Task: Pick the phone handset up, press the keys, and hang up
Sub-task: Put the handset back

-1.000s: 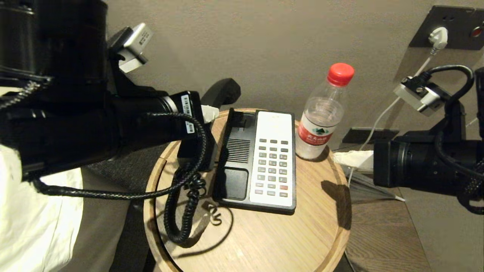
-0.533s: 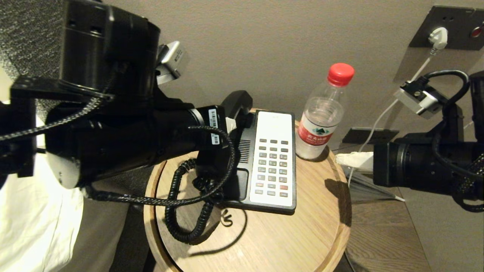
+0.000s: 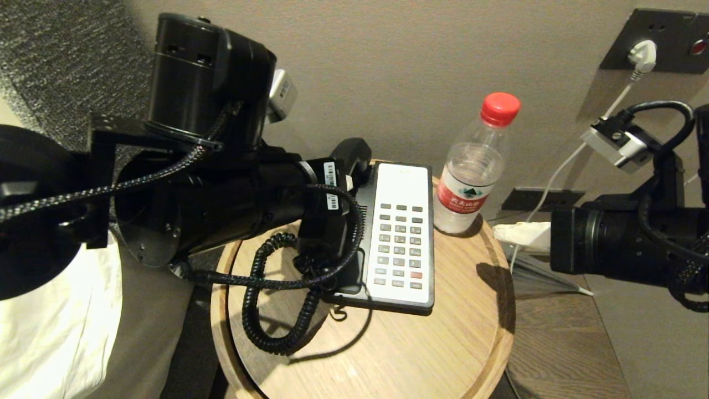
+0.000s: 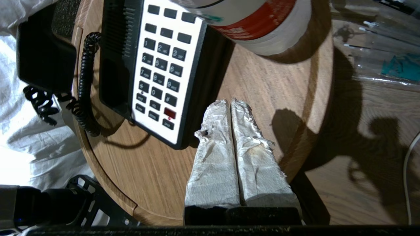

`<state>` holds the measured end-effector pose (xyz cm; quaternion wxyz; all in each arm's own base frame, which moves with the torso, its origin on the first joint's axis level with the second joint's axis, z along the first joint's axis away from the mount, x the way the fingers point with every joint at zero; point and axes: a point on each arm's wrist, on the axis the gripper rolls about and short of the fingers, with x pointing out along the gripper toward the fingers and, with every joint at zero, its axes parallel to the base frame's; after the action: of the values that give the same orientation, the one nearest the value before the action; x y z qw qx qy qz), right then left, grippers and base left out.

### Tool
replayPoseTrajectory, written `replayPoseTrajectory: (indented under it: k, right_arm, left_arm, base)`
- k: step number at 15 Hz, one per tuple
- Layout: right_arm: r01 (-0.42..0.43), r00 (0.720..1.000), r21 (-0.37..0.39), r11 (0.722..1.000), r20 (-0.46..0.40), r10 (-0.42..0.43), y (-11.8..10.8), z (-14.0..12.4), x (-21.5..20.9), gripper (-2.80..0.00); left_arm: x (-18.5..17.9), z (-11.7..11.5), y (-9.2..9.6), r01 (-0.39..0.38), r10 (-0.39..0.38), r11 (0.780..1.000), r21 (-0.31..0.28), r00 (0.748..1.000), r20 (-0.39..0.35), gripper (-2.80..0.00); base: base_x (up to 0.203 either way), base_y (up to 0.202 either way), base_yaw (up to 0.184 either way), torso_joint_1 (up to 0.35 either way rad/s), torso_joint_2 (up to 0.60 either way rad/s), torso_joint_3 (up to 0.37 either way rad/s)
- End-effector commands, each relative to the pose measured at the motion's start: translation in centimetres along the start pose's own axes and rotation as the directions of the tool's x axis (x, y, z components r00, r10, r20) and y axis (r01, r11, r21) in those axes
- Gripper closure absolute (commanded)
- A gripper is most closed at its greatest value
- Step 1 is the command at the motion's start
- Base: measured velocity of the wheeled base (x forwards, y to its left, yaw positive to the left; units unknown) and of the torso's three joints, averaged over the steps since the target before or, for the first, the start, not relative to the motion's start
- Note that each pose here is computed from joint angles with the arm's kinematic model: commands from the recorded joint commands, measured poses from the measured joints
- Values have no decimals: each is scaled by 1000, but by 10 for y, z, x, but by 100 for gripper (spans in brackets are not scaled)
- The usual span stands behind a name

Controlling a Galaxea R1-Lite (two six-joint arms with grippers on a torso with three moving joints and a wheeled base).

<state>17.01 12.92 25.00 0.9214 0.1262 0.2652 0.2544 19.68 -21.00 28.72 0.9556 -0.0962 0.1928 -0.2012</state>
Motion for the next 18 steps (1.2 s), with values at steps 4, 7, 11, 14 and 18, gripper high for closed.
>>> replayPoseTrajectory:
  k: [4, 7, 11, 14, 18]
  right_arm:
    - [9, 1000, 5, 1000, -6, -9, -2, -1, 2, 0]
    - [14, 1000, 8, 1000, -6, -14, -3, 0, 3, 0]
    - [24, 1000, 13, 1000, -7, -24, -5, 0, 4, 0]
    - [26, 1000, 13, 1000, -10, -25, -5, 0, 5, 0]
    - [28, 999, 13, 1000, -16, -28, -6, -2, 7, 0]
  left_arm:
    - [-4, -2, -3, 9, -9, 1000, 6, 1000, -11, 0]
    - [-4, -6, -3, 8, -7, 1000, 13, 1000, -25, 0]
    - [-1, -17, -4, -1, 3, 999, 35, 998, -64, 0]
    - [1, -18, -5, -1, 4, 999, 39, 998, -70, 0]
    - [2, -22, -6, 5, 1, 997, 75, 997, -83, 0]
  base:
    - [0, 0, 0, 0, 0, 0]
    - [0, 0, 0, 0, 0, 0]
    - [0, 0, 0, 0, 0, 0]
    - [0, 0, 0, 0, 0, 0]
    - [0, 0, 0, 0, 0, 0]
